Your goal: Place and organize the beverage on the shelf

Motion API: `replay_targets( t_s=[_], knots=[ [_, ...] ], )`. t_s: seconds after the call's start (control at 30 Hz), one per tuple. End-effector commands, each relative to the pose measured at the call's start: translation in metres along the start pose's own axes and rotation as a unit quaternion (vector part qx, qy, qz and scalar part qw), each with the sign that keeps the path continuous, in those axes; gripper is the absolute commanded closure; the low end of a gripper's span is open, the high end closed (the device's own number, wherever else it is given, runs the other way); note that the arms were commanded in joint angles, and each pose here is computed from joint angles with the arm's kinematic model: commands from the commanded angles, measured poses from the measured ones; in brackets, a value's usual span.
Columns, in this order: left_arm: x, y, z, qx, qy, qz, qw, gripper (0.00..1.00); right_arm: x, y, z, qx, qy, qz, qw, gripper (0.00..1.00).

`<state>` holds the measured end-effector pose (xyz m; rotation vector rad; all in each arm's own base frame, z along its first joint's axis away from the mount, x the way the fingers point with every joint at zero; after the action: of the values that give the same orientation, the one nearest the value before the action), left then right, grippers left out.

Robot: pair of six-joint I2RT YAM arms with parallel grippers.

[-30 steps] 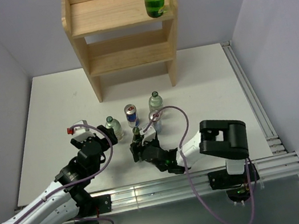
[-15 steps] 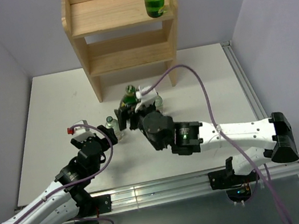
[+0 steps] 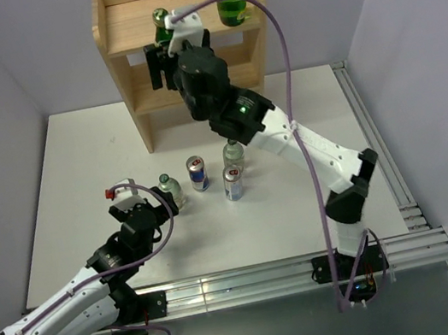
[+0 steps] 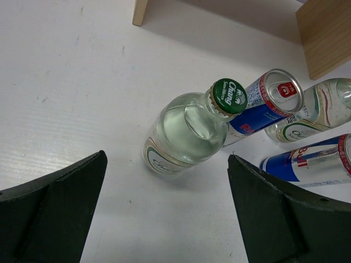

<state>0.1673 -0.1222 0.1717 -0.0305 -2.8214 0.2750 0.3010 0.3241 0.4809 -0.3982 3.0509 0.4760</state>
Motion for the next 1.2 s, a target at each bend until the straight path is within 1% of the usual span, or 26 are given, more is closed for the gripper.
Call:
replay_targets(
  t_s=[0.0, 0.2, 0.37, 0.63, 0.87, 1.03, 1.07, 1.17],
  knots=[
    [-0.002, -0.003, -0.001, 0.003, -0.008, 0.004, 1.0, 0.01, -0.007, 0.0, -0.061, -0.012, -0.065, -0.028, 0.997, 1.0],
    [-0.002, -0.003, 0.0, 0.003, -0.008, 0.007, 1.0, 0.01, -0.028, -0.012, -0.085, -0.019, -0.117, -0.009, 0.993, 1.0],
    [-0.002, -0.004, 0.0, 0.004, -0.009, 0.009, 1.0, 0.01, -0.044, -0.036, -0.093, -0.03, -0.135, 0.01, 0.99, 1.0],
    [-0.001, -0.003, 0.001, 0.007, -0.009, 0.013, 1.0, 0.01, -0.07, -0.052, -0.1, -0.025, -0.175, 0.017, 0.984, 1.0],
    [0.0, -0.002, 0.002, 0.012, -0.012, 0.016, 1.0, 0.01, -0.087, -0.063, -0.1, -0.038, -0.194, 0.01, 0.98, 1.0],
    [0.0, -0.002, 0.002, 0.012, -0.011, 0.015, 1.0, 0.01, -0.097, -0.069, -0.094, -0.033, -0.193, 0.018, 0.98, 1.0],
    [0.0, -0.002, 0.003, 0.012, -0.011, 0.016, 1.0, 0.01, -0.097, -0.071, -0.1, -0.039, -0.207, 0.017, 0.978, 1.0],
    [0.001, -0.001, 0.003, 0.013, -0.012, 0.017, 1.0, 0.01, -0.105, -0.078, -0.097, -0.039, -0.208, 0.022, 0.977, 1.0]
  ],
)
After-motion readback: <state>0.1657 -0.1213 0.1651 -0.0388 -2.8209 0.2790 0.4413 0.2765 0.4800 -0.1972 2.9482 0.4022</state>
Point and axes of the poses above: each gripper's point midway between its finger pads, its own x axis back along the fingers, its own y axis along the line the jaws close on, z = x × y, the point moved 8 cm from there along x, back along the fingers, and after that the axes turned 11 degrees about -x, right-handed, at the moved point
